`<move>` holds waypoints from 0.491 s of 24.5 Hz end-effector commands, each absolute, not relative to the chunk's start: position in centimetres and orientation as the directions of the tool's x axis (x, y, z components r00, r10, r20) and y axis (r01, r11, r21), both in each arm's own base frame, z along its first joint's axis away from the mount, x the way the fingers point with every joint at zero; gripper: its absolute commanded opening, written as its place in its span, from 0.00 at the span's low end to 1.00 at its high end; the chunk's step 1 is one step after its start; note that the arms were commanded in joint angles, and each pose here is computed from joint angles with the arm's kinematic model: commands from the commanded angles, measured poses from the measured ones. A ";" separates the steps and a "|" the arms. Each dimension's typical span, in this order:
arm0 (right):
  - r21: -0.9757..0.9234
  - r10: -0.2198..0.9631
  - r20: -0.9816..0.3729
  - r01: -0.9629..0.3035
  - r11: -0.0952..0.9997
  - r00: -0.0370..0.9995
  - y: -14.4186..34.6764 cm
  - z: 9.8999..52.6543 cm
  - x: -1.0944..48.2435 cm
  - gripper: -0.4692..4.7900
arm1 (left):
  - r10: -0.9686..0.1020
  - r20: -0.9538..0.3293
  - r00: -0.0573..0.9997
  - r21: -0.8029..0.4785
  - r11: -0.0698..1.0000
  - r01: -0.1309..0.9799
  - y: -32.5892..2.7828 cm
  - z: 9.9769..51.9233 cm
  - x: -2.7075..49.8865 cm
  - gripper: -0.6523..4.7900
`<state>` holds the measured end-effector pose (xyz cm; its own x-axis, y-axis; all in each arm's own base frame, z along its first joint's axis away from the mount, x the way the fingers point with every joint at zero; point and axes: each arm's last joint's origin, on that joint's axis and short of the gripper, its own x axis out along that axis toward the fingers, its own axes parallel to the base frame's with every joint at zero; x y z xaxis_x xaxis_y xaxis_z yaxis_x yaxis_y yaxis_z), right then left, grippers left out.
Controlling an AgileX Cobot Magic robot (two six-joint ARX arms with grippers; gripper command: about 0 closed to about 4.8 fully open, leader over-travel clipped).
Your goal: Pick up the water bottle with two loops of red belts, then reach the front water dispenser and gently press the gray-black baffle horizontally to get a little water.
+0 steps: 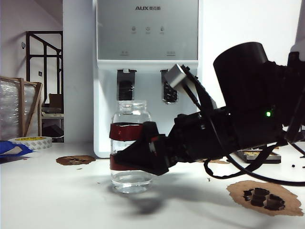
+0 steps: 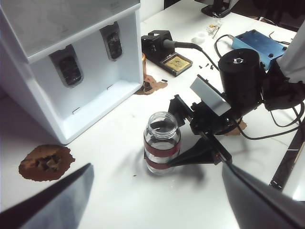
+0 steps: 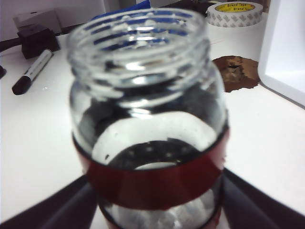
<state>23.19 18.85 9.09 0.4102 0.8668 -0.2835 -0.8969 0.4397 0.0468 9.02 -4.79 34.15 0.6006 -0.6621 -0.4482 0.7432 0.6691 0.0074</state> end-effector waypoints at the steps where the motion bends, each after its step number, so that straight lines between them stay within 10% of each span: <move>1: 0.051 0.874 -0.268 -0.900 0.432 0.405 18.9 9.4 23.2 0.88 | -0.668 -0.440 0.600 0.014 0.663 0.748 -4.8 34.3 9.0 0.92; 12: 0.043 0.873 -0.242 -0.894 0.446 0.424 18.7 10.3 22.9 0.88 | -0.668 -0.440 0.600 0.014 0.664 0.748 -4.8 34.3 9.0 0.92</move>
<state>23.09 18.78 9.76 0.4131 0.8720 -0.2627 -0.8958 0.4410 0.0548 9.02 -4.79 34.15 0.6006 -0.6621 -0.4482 0.7432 0.6691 0.0074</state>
